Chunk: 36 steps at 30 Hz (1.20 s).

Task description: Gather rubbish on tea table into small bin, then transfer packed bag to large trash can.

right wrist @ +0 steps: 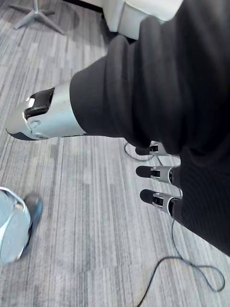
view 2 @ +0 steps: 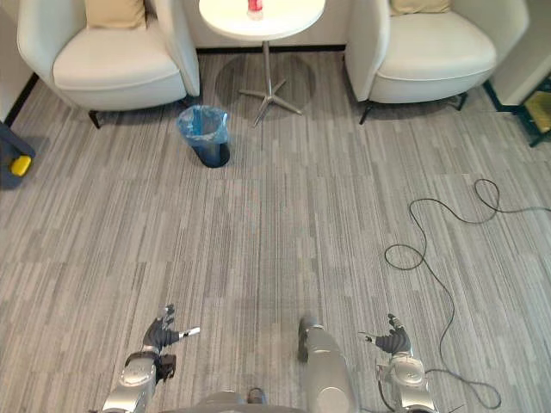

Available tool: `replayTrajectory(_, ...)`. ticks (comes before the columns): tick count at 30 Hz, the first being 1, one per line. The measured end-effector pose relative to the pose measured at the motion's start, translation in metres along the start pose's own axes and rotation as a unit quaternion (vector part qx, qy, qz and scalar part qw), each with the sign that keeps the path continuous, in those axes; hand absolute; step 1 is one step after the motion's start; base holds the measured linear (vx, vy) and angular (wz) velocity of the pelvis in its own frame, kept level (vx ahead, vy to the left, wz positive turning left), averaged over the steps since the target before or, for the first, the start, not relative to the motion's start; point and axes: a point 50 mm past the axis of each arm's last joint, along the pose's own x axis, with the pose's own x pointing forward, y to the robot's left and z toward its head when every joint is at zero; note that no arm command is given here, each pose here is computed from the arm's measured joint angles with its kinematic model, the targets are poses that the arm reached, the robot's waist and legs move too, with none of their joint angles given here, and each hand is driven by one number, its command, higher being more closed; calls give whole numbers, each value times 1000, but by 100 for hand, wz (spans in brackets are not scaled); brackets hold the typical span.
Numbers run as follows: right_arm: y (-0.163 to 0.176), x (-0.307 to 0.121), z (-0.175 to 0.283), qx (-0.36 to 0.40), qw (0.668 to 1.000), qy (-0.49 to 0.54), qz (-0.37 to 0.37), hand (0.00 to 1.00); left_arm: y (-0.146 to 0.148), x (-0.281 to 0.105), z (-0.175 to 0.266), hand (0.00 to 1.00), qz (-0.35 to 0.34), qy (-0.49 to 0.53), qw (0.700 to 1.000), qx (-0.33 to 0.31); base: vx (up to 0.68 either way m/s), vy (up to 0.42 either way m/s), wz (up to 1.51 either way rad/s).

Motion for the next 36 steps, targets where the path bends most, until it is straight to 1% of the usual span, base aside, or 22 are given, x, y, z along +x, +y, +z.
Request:
replayTrajectory(3, 9, -1, 5, 13, 1000, -12, 13, 0, -9, -6, -10, 0, -5, 17, 1000, -16, 677, -339, -3)
replayTrajectory(5, 23, -3, 8, 41, 999, -20, 18, 0, -12, -10, -15, 0, -8, 21, 1000, -21, 688, -274, -35)
replayTrajectory(7, 23, -3, 14, 56, 998, -36, 17, 0, -16, -12, -11, 0, -13, 10, 1000, -26, 543, -149, -11)
replayTrajectory(10, 16, 4, 25, 59, 997, -49, 7, 0, -18, -15, -9, 0, -10, 0, 999, -38, 515, -51, -32)
replayTrajectory(14, 11, 5, 18, 50, 998, -31, -4, 0, -19, -20, -19, 0, -7, 18, 999, -47, 615, 114, -70)
replayTrajectory(18, 23, 0, 2, 59, 998, 1, 4, 0, -16, -18, -20, 0, -4, 25, 999, -44, 699, 134, 5)
replayTrajectory(20, 31, -1, -1, 60, 998, 9, 14, 0, -14, -15, -23, 0, -11, 37, 999, -23, 713, 97, 14)
replayTrajectory(24, 33, -4, -5, 54, 998, 11, 18, 0, -15, -10, -15, 0, -11, 25, 999, -34, 668, 60, 19)
replayTrajectory(26, 32, -2, -2, 53, 998, 9, 18, 0, -12, -5, -5, 0, -8, 8, 999, -33, 744, -107, 69)
replayTrajectory(30, 23, -3, -10, 46, 999, 26, 7, 0, -10, -3, -8, 0, -5, 18, 999, -30, 689, -227, 73)
replayTrajectory(33, 20, 3, 0, 49, 999, 15, 2, 0, -15, -6, -19, 0, -6, 42, 998, -39, 614, -267, 51)
replayTrajectory(36, 18, -5, 3, 44, 999, -13, 4, 0, -27, -10, -21, 0, -16, 46, 997, -55, 517, -226, 53)
